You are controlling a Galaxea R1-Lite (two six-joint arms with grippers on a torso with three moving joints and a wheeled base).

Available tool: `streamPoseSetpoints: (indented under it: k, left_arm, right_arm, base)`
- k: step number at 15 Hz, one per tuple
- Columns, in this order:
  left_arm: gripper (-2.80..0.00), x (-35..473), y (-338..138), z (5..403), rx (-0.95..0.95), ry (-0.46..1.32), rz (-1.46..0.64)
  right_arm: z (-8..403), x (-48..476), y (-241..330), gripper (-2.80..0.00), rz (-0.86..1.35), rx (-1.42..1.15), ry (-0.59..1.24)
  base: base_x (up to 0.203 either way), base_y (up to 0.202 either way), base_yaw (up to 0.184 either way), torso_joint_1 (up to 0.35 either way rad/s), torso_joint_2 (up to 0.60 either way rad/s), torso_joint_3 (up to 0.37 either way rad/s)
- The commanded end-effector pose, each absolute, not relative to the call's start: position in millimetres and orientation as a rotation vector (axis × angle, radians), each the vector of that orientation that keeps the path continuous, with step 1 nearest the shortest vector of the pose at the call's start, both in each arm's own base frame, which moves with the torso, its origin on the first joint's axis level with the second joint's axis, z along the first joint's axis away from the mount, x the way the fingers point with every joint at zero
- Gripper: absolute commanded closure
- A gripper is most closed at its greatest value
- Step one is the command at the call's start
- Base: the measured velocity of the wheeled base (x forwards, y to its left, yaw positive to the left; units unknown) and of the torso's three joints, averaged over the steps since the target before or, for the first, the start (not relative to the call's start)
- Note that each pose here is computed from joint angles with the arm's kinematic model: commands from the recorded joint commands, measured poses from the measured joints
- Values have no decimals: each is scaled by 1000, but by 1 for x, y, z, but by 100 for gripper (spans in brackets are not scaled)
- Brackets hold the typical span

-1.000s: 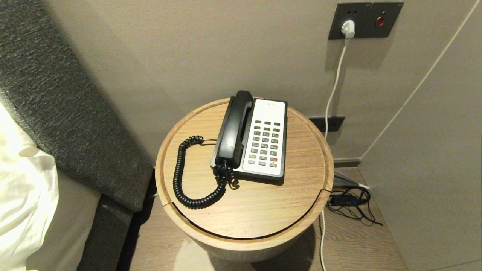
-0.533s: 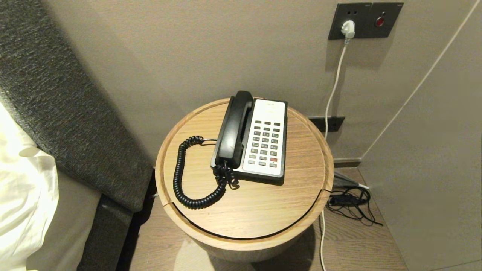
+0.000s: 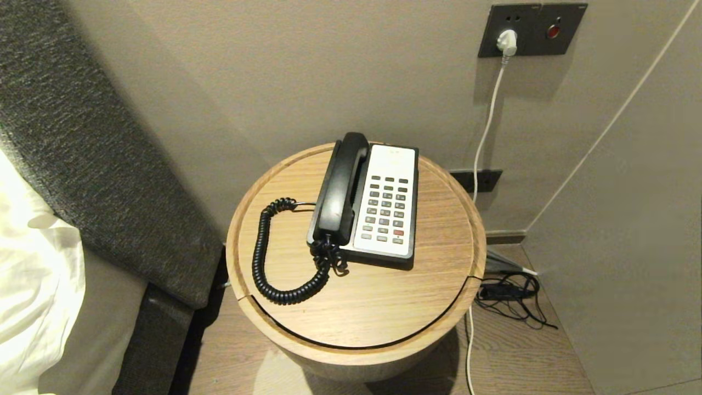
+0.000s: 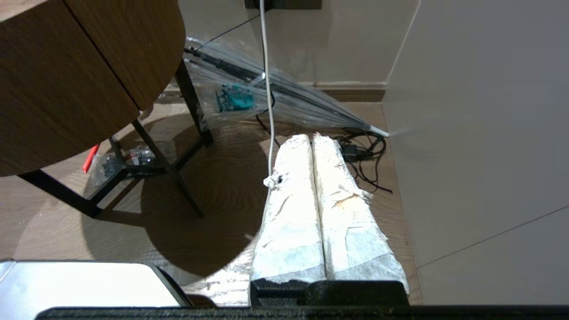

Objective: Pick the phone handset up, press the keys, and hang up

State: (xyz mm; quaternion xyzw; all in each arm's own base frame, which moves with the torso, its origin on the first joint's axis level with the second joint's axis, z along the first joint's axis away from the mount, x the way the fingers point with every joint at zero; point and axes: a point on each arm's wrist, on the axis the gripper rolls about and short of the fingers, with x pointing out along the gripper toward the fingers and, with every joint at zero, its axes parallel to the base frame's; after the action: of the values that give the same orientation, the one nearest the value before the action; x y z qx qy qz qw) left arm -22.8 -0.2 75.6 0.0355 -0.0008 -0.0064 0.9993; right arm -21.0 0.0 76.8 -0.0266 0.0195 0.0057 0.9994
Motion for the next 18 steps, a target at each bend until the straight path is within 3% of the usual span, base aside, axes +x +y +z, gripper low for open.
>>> streamPoseSetpoints:
  k: [1, 18]
  left_arm:
    - [0, -23, 0, 76, 71, 0, -12]
    - [0, -23, 0, 75, 71, 1, -12]
  right_arm:
    - [76, -21, 0, 0, 12, -54, 38]
    - [77, -21, 0, 0, 12, -54, 37]
  base:
    - [0, 0, 0, 0, 0, 0]
    - [0, 0, 0, 0, 0, 0]
